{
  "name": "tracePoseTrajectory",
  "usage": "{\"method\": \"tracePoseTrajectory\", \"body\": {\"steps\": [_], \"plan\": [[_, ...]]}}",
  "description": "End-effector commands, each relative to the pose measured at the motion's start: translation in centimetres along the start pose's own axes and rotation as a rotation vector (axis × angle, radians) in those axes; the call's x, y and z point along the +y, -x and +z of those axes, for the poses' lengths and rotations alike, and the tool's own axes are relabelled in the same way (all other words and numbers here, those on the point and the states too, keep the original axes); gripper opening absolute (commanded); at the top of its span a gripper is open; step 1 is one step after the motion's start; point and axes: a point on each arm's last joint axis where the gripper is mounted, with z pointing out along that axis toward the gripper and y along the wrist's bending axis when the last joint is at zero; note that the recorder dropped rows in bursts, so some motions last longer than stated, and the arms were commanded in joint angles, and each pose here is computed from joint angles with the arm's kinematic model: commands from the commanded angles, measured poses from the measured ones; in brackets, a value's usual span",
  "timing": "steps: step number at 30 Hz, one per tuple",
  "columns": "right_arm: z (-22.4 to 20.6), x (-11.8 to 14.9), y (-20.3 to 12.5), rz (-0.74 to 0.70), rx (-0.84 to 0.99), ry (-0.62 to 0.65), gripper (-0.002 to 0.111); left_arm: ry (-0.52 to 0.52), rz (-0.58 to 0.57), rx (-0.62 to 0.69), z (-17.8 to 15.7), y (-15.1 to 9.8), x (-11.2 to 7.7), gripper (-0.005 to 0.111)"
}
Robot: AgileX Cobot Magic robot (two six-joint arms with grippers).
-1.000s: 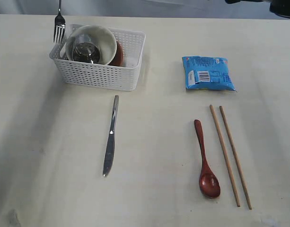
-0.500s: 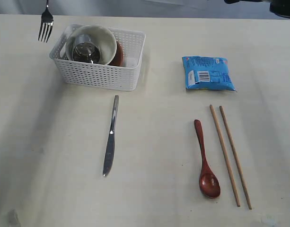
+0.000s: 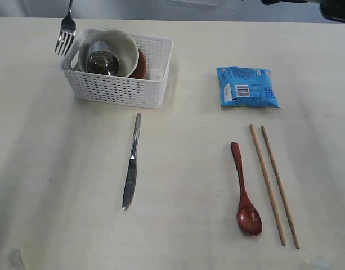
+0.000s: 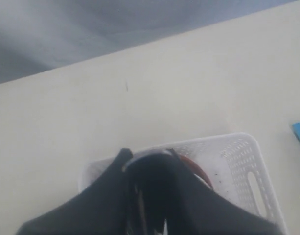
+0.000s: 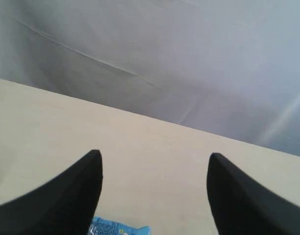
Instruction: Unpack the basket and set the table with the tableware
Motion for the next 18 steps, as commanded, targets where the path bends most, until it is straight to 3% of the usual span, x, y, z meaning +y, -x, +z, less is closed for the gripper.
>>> {"method": "tracePoseTrajectory", "body": {"steps": [1, 8, 13, 18], "plan": [[-0.1, -0.3, -0.2, -0.012, 0.013, -0.009, 0.059, -0.028, -0.022, -0.011, -0.6, 0.2, -1.6, 0.005], [-0.1, -0.2, -0.1, -0.045, 0.011, -0.001, 0.059, -0.041, -0.043, -0.012, -0.4, 0.1, -3.6, 0.005], [-0.1, -0.1, -0.1, -0.04, 0.006, 0.014, 0.059, -0.046, -0.073, -0.103, 0.4, -1.6, -4.5, 0.005], [-0.3, 2.2, -0.3, -0.036, -0.042, 0.258, 0.059, -0.053, -0.158, -0.262, 0.1, -3.8, -4.2, 0.005]]}}
